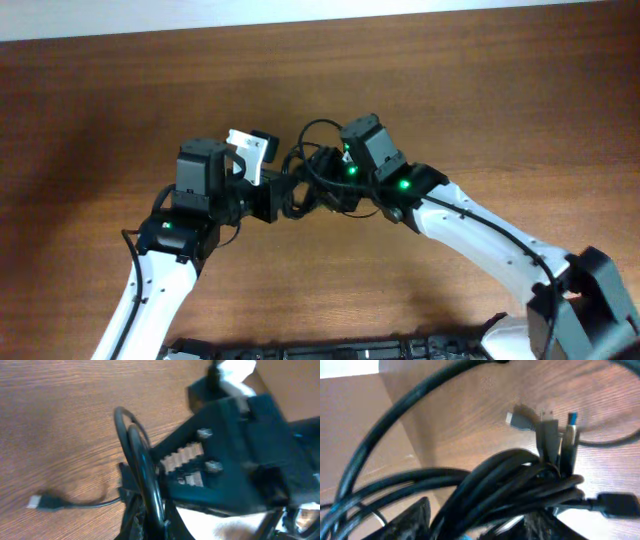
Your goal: Untangle cables
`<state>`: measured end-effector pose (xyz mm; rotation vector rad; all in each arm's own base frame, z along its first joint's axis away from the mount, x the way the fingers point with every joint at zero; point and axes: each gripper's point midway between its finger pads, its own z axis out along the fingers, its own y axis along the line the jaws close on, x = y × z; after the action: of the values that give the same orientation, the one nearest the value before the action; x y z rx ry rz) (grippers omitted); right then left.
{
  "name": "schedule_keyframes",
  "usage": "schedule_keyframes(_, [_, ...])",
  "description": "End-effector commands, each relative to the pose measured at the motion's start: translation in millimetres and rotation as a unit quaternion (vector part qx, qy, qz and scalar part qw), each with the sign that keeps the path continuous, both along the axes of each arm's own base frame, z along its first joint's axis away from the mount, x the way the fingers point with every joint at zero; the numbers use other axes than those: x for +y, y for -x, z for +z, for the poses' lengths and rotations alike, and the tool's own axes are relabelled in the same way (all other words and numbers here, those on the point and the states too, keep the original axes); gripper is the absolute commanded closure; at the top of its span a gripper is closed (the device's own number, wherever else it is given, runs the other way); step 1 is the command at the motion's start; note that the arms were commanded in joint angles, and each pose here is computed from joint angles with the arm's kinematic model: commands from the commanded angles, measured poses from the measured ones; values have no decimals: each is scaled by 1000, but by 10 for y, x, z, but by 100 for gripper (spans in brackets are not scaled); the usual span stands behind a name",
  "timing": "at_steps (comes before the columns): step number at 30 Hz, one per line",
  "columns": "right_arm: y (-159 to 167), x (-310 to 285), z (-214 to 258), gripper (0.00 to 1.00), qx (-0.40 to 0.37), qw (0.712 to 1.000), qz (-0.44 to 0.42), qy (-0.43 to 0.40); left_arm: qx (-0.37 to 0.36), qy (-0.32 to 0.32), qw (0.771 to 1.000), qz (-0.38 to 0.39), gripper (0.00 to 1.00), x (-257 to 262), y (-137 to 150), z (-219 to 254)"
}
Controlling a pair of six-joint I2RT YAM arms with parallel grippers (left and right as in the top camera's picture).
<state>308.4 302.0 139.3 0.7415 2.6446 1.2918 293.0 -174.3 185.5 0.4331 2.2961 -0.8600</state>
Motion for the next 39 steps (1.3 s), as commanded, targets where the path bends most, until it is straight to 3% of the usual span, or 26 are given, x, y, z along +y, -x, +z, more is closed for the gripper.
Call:
schedule_keyframes(1, [-40,88,-26,71,13,1000,-13,-13,-10,36,999,-37,100,-130,93,170])
schedule_keyframes(3, [-21,99,-21,96,10,1000,-3,-14,-10,35,999,-37,100,-129,93,169])
schedule_keyframes(6, [-39,59,-36,96,-73,995,68,24,-22,27,999,-19,100,-64,12,177])
schedule_keyframes(9, [-43,-203,-60,96,-122,982,119,76,-4,38,997,72,100,331,-220,176])
schedule_keyframes(13, [70,-281,480,96,-267,939,198,89,47,43,970,235,100,1006,-427,58])
schedule_keyframes(16, [146,-376,844,96,-338,914,203,100,82,7,959,270,100,1157,-335,-127])
schedule_keyframes(19, [165,-718,877,96,-329,916,153,173,142,-24,934,328,100,1324,-170,-348])
schedule_keyframes(23, [297,-1301,421,96,-165,947,27,273,195,30,881,429,100,1428,-172,-381])
schedule_keyframes(24, [319,-1312,400,96,-159,948,29,275,185,39,890,415,100,1371,-215,-335])
schedule_keyframes(25, [328,-1298,398,81,-159,948,31,273,138,38,933,329,100,1165,-287,-200])
schedule_keyframes(26, [334,-1287,399,69,-158,949,33,270,63,42,979,189,100,836,-296,9])
schedule_keyframes(27, [342,-1269,402,63,-158,950,36,266,7,55,996,76,100,571,-205,170])
schedule_keyframes(28, [351,-1242,404,58,-157,952,41,259,-52,72,995,-37,100,335,-44,323])
schedule_keyframes(29, [358,-1227,395,55,-155,953,44,256,-88,82,988,-98,100,219,67,401])
schedule_keyframes(33, [357,-1035,330,48,-217,925,167,262,-106,85,984,-119,100,177,97,443])
schedule_keyframes(36, [455,-578,480,39,-285,905,273,157,-105,97,981,-130,100,149,135,473])
schedule_keyframes(38, [556,-369,613,36,-337,875,335,99,-105,97,981,-130,100,149,135,473])
schedule_keyframes(39, [612,-302,641,33,-379,840,379,86,-106,97,981,-130,100,150,134,473])
